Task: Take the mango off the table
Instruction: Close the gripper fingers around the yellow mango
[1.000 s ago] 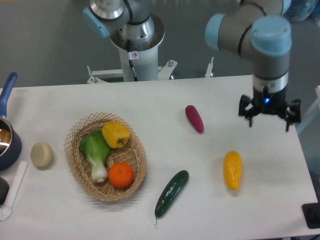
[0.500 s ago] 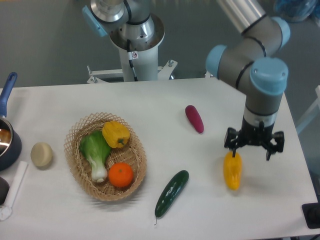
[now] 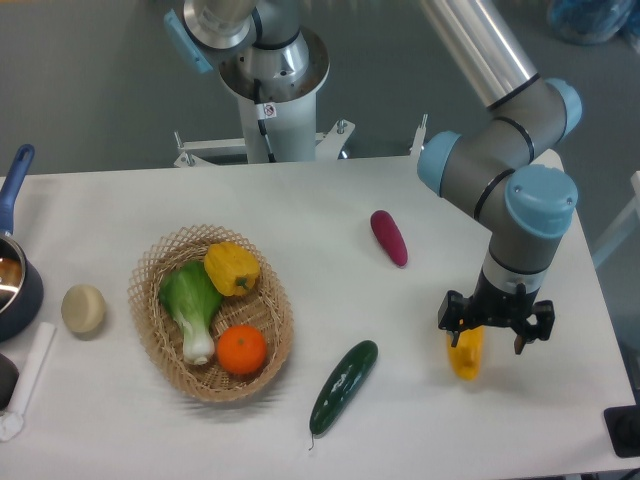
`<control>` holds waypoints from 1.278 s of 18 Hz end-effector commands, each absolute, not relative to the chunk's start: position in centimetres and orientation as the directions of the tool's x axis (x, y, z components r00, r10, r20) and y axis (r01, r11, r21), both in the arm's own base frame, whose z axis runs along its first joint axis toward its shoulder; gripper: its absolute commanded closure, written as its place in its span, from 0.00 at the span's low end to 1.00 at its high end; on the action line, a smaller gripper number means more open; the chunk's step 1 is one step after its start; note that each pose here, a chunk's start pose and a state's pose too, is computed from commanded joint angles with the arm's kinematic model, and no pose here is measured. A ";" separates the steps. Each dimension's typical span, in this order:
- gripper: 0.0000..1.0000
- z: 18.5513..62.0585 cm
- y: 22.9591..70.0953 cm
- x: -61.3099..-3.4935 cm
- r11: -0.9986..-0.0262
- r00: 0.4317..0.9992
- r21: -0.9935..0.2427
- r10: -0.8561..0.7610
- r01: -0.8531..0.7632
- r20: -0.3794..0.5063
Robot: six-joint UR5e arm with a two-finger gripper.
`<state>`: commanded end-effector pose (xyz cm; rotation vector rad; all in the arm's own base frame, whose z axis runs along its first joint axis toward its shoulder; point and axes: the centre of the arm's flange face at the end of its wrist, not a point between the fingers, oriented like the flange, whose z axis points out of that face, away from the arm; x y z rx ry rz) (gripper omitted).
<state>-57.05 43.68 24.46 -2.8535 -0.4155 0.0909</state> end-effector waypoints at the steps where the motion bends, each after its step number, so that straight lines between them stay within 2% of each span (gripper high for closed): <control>1: 0.00 23.7 43.6 -56.6 -0.928 0.958 -0.252 0.287 0.273 -0.018; 13: 0.00 21.0 44.0 -55.6 -0.934 0.960 -0.225 0.281 0.276 0.010; 23: 0.00 20.2 43.7 -55.8 -0.941 0.960 -0.199 0.280 0.273 -0.009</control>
